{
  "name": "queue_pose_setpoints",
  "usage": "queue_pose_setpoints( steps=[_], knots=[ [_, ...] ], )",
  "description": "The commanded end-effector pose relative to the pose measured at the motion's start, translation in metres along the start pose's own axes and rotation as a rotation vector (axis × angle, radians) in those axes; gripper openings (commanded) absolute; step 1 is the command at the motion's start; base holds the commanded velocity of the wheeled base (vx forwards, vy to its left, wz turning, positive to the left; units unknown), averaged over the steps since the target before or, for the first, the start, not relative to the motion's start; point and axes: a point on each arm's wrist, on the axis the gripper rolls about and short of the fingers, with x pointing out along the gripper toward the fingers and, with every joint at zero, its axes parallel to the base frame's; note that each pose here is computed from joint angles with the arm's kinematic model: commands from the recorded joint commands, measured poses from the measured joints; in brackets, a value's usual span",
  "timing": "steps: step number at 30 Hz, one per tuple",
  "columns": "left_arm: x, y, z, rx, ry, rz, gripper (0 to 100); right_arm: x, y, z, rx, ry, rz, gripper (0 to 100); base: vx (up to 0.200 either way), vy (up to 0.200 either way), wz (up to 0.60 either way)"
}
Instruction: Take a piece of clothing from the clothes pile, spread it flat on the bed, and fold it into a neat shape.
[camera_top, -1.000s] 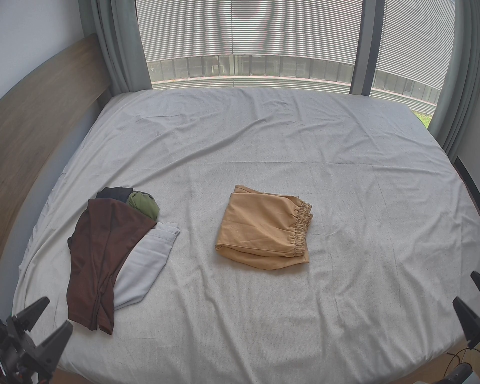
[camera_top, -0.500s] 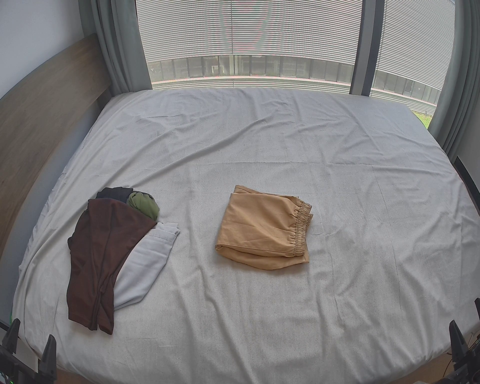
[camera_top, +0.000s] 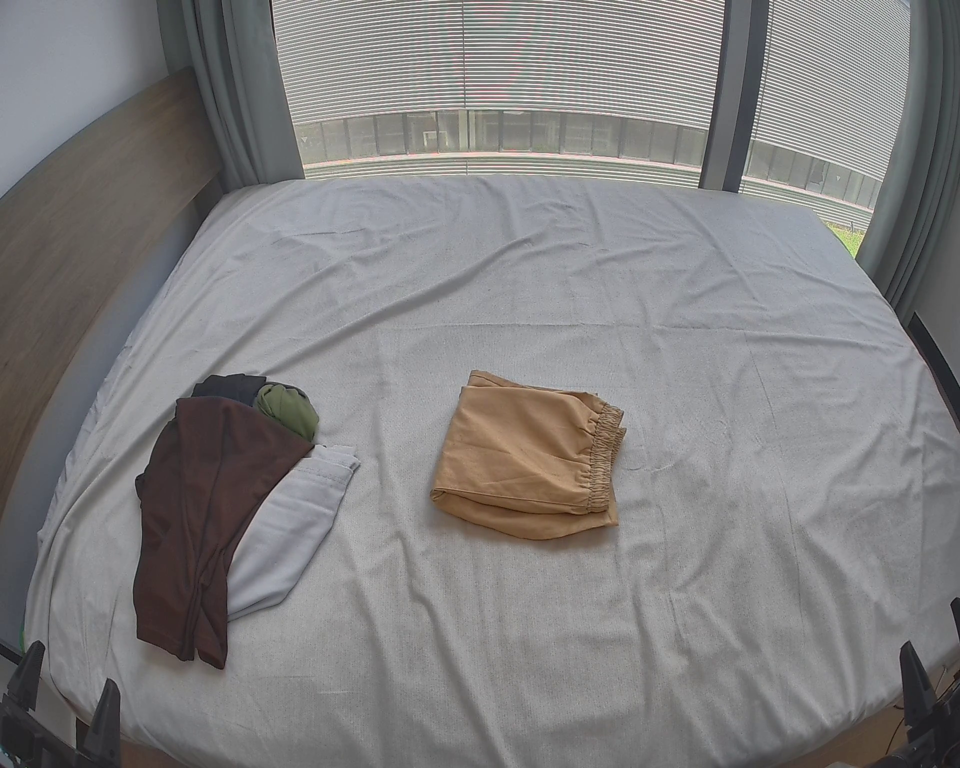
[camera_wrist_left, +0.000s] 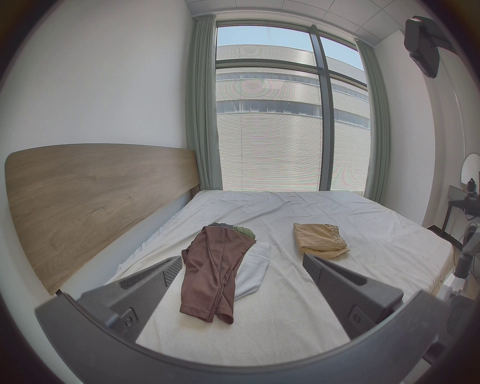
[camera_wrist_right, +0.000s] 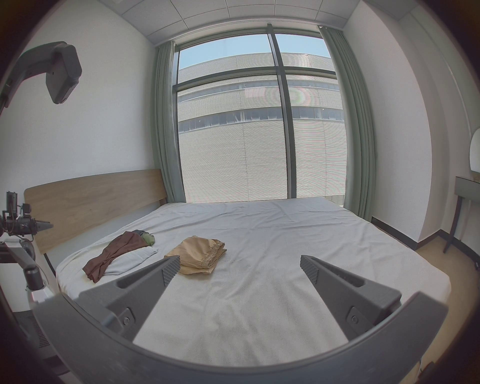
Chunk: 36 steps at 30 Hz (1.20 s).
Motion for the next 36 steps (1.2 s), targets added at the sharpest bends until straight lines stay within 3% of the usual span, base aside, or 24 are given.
queue_pose_setpoints(
  steps=[1, 7, 9, 11, 12, 16, 18, 19, 20, 25, 29, 36],
  knots=[
    [0.0003, 0.0, -0.0051, -0.006, 0.004, 0.001, 100, 0.0002, -0.0006, -0.0073, -0.023, 0.027, -0.016, 100, 0.0, 0.0, 0.0],
    [0.0003, 0.0, -0.0051, -0.006, 0.004, 0.0, 100, 0.0002, -0.0008, -0.0069, -0.022, 0.024, -0.024, 100, 0.0, 0.0, 0.0],
    [0.0003, -0.0001, -0.0051, 0.001, 0.004, -0.001, 100, 0.0001, -0.0017, -0.0061, 0.034, 0.014, -0.056, 100, 0.0, 0.0, 0.0],
    [0.0003, 0.0, -0.0051, 0.0, 0.004, -0.002, 100, 0.0, -0.0031, -0.005, 0.144, -0.008, -0.123, 100, 0.0, 0.0, 0.0],
    [0.0003, -0.0001, -0.0051, 0.0, 0.004, -0.001, 100, 0.0, -0.0036, -0.0048, 0.151, -0.012, -0.144, 100, 0.0, 0.0, 0.0],
    [0.0003, 0.0, -0.0051, 0.003, 0.004, 0.001, 100, -0.0006, -0.0062, -0.0053, 0.013, -0.002, -0.269, 100, 0.0, 0.0, 0.0],
    [0.0003, 0.0, -0.0051, 0.004, 0.004, -0.001, 100, -0.0005, -0.006, -0.0053, -0.019, 0.002, -0.257, 100, 0.0, 0.0, 0.0],
    [0.0003, 0.0, -0.0051, 0.004, 0.004, 0.001, 100, -0.0001, -0.0041, -0.0055, -0.108, 0.014, -0.169, 100, 0.0, 0.0, 0.0],
    [0.0003, 0.0, -0.0051, 0.004, 0.004, 0.001, 100, 0.0, -0.003, -0.0059, -0.133, 0.019, -0.119, 100, 0.0, 0.0, 0.0],
    [0.0003, 0.0, -0.0051, 0.006, 0.004, 0.003, 100, -0.0002, -0.0039, -0.0067, -0.089, 0.027, -0.173, 100, 0.0, 0.0, 0.0],
    [0.0003, 0.0, -0.0051, 0.006, 0.004, 0.004, 100, 0.0, -0.0025, -0.0127, -0.065, 0.093, -0.082, 100, 0.0, 0.0, 0.0],
    [0.0003, 0.0, -0.0051, 0.004, 0.004, 0.004, 100, 0.0002, -0.0027, -0.0121, -0.057, 0.08, -0.092, 100, 0.0, 0.0, 0.0]
  ],
)
